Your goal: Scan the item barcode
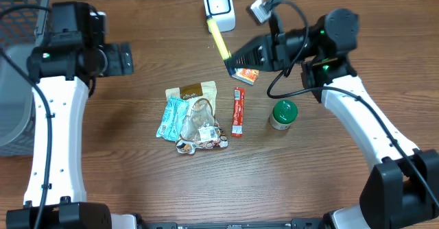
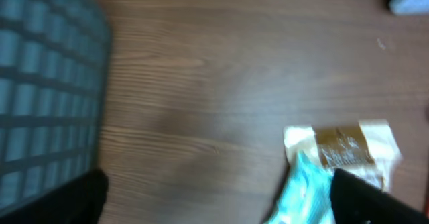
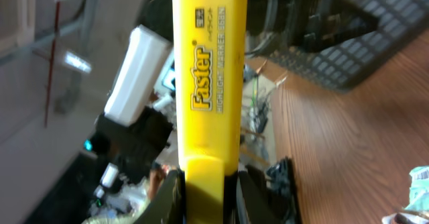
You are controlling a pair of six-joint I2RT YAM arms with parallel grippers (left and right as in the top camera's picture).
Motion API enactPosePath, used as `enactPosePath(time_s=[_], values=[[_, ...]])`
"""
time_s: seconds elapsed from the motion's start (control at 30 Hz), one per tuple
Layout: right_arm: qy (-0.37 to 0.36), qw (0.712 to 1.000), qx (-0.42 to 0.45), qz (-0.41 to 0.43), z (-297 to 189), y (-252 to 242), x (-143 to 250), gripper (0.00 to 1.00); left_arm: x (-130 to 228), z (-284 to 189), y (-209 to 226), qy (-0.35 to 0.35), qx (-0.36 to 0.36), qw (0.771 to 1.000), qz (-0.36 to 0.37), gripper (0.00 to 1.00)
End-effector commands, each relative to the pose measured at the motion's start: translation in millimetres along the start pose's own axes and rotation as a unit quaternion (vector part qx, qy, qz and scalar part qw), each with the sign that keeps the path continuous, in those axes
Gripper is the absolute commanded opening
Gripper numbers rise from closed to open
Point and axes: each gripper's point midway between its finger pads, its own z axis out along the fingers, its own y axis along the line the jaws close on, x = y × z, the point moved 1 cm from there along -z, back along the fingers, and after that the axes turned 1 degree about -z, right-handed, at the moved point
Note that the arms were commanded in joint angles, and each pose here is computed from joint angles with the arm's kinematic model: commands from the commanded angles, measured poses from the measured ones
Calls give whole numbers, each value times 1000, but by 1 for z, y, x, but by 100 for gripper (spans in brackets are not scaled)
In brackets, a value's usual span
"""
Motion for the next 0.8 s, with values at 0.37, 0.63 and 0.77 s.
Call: enactPosePath(time_s=[0.37, 0.63, 0.77], values=[[-275, 958, 77, -29, -73, 49, -126, 4, -10, 2, 34, -14, -6, 996, -85, 100], [-331, 875, 352, 16, -112, -77, -109, 4, -10, 2, 34, -14, -6, 996, -85, 100], [-286, 849, 444, 27, -122, -109, -80, 4, -10, 2, 34, -14, -6, 996, -85, 100]])
